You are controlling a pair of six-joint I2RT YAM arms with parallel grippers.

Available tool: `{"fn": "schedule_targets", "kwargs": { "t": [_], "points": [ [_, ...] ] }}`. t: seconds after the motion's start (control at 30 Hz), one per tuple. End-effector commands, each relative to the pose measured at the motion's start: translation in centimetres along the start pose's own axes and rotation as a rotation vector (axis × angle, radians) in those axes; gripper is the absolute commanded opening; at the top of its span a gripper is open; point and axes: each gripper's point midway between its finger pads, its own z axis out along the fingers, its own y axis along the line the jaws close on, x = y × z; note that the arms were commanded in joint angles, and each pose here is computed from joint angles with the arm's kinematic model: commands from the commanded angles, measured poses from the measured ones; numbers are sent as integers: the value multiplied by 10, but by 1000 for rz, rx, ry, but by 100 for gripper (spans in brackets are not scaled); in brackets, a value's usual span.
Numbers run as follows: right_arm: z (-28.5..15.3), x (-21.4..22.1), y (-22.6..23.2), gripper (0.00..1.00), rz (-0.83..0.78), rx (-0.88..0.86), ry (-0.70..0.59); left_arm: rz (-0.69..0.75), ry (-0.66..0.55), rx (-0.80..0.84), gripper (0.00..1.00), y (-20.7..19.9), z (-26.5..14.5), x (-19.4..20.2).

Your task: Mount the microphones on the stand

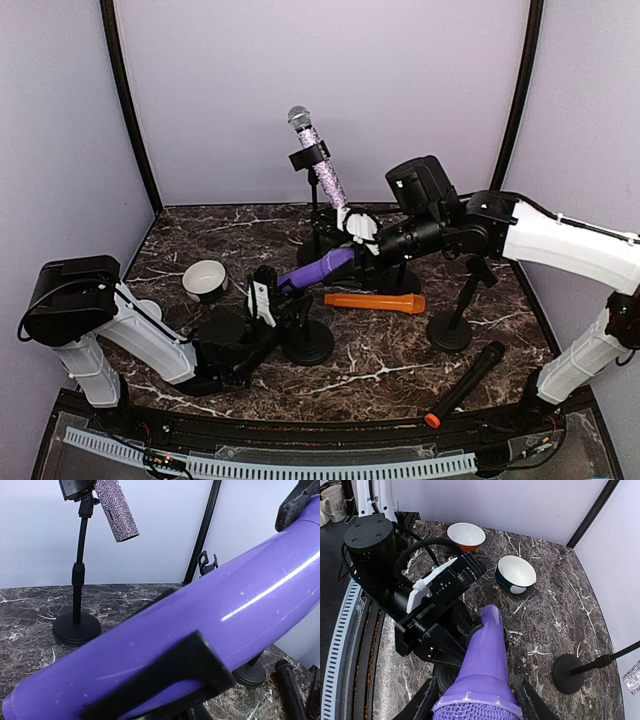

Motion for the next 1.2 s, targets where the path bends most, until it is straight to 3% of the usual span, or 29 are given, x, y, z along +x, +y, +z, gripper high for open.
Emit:
{"fn": "schedule_targets", "kwargs": {
  "t": [0.0, 0.23, 0.6, 0.77, 0.9, 1.17],
  "points": [
    [8, 120, 75, 0, 228, -228, 402, -147, -49, -5, 11, 1, -2, -11],
    [2, 148, 93, 0, 245, -257, 451, -173, -49, -19, 0, 3, -2, -10],
    [7, 161, 98, 0, 249, -256, 490, -185, -41, -15, 0, 1, 1, -7],
    [11, 144, 89, 0, 123, -274, 502, -166, -43, 25, 0, -7, 2, -9],
    [8, 146, 82, 0, 22, -317, 595, -153, -34, 42, 0, -12, 3, -9],
    [12, 154, 93, 0, 37, -418, 687, -161, -36, 43, 0, -9, 0, -11]
  ]
}}
